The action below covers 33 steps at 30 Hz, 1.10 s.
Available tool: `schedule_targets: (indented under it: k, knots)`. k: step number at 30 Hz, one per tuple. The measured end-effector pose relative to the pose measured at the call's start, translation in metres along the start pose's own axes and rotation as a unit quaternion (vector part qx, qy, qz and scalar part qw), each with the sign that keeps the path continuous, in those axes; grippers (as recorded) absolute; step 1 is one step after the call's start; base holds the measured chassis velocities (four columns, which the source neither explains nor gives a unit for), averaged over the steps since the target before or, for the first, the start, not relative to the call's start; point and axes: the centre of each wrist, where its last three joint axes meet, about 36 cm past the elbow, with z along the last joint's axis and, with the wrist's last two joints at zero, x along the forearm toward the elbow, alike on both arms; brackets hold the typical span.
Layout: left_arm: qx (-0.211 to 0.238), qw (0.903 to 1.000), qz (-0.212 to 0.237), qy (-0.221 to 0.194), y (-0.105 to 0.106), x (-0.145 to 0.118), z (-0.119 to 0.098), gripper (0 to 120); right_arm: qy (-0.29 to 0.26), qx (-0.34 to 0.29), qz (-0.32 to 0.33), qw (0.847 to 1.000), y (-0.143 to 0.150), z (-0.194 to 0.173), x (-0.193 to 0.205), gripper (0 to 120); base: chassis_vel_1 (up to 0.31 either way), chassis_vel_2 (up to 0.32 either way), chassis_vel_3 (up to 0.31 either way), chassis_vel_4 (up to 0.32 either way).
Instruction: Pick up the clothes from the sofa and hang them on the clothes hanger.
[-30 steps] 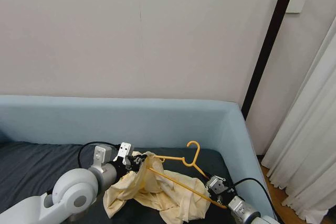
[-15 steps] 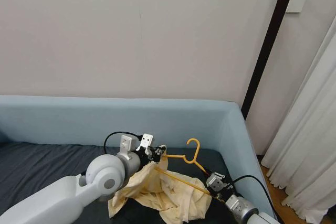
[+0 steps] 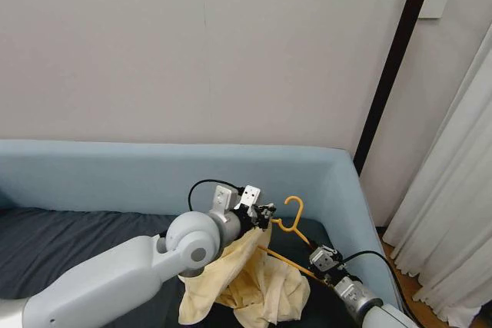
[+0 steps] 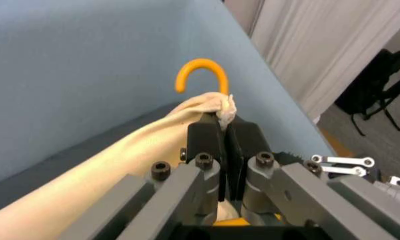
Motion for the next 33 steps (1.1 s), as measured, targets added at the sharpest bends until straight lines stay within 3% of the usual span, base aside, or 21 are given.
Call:
schedule_targets:
  k: [8,16,26,33]
  knots:
    - [-0.002,0.9997,0.019,0.014,-0.011,0.004,0.011,0,-0.020,-0.007,0.004,1.000,-0.012,-0.008,0.003,4,0.000,0.000,0.000,0.000]
    - [0.000,0.9997,0.025,-0.006,-0.016,0.004,0.002,0,-0.119,0.111,0.024,0.986,-0.004,0.005,0.003,4,0.000,0.000,0.000,0.000]
    - [0.004,0.9993,0.037,0.005,-0.025,-0.006,0.009,0,-0.167,0.163,0.071,0.970,-0.009,0.008,-0.008,4,0.000,0.000,0.000,0.000]
    - [0.005,0.9992,0.039,0.012,-0.025,0.000,0.014,0,-0.189,0.183,0.085,0.961,-0.010,0.014,-0.013,4,0.000,0.000,0.000,0.000]
